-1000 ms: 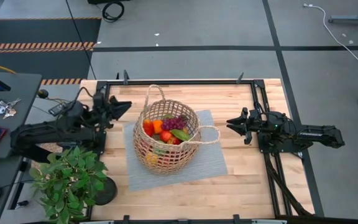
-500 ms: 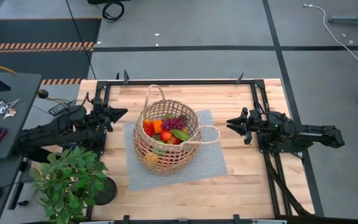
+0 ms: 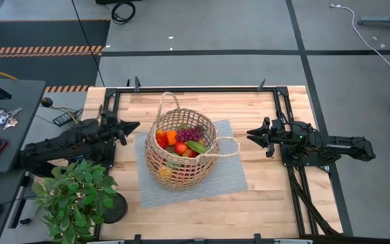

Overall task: Build produce basket
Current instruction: Return to Home Position

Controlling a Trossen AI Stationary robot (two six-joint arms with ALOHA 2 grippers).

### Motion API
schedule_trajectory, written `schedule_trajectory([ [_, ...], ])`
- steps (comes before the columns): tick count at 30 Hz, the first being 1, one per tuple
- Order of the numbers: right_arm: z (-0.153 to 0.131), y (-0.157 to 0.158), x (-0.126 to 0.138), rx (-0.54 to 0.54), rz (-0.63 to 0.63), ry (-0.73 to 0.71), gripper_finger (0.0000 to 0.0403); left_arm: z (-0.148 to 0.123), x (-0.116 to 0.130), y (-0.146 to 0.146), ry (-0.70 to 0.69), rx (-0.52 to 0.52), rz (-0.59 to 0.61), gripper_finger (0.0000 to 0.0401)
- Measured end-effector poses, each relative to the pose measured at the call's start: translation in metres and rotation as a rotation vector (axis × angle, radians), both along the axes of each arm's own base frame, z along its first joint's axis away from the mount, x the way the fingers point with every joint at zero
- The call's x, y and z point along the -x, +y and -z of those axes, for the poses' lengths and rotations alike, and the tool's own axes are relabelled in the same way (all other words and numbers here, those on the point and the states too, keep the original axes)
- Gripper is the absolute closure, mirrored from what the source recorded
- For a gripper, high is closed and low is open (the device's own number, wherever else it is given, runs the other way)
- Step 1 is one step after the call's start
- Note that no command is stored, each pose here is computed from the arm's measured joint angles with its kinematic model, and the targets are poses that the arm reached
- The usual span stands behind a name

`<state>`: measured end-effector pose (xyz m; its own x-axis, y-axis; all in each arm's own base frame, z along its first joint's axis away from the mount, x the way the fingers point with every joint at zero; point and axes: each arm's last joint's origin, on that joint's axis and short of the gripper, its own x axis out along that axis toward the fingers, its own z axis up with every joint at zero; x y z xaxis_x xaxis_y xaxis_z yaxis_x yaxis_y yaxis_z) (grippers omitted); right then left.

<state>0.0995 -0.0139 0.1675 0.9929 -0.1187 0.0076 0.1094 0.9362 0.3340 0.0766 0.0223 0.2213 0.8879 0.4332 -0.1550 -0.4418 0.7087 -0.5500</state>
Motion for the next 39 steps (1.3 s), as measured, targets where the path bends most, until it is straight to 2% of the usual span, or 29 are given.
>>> schedule_trajectory([
  [3, 0.0, 0.0, 0.0, 0.0, 0.0, 0.0, 0.0281, 0.02, -0.01, 0.001, -0.038, 0.035, 0.009, 0.0397],
  [6, 0.0, 0.0, 0.0, 0.0, 0.0, 0.0, 0.0281, 0.031, -0.016, 0.002, -0.121, 0.025, 0.018, 0.0397],
  [10, 0.0, 0.0, 0.0, 0.0, 0.0, 0.0, 0.0281, 0.052, -0.021, 0.003, -0.138, 0.056, 0.016, 0.0394],
  [13, 0.0, 0.0, 0.0, 0.0, 0.0, 0.0, 0.0281, 0.057, -0.023, 0.003, -0.167, 0.08, 0.036, 0.0395],
  [19, 0.0, 0.0, 0.0, 0.0, 0.0, -0.001, 0.0281, 0.058, -0.024, 0.003, -0.107, -0.025, 0.042, 0.0391],
  [24, -0.001, 0.0, 0.0, 0.001, 0.0, -0.006, 0.0281, 0.059, -0.024, 0.003, -0.02, -0.192, 0.063, 0.0371],
  [27, -0.001, 0.0, 0.0, 0.001, 0.0, -0.006, 0.0281, 0.059, -0.024, 0.003, 0.008, -0.259, 0.07, 0.0365],
  [39, -0.001, 0.0, 0.0, 0.001, 0.0, -0.008, 0.0281, 0.059, -0.024, 0.003, 0.011, -0.267, 0.07, 0.0373],
])
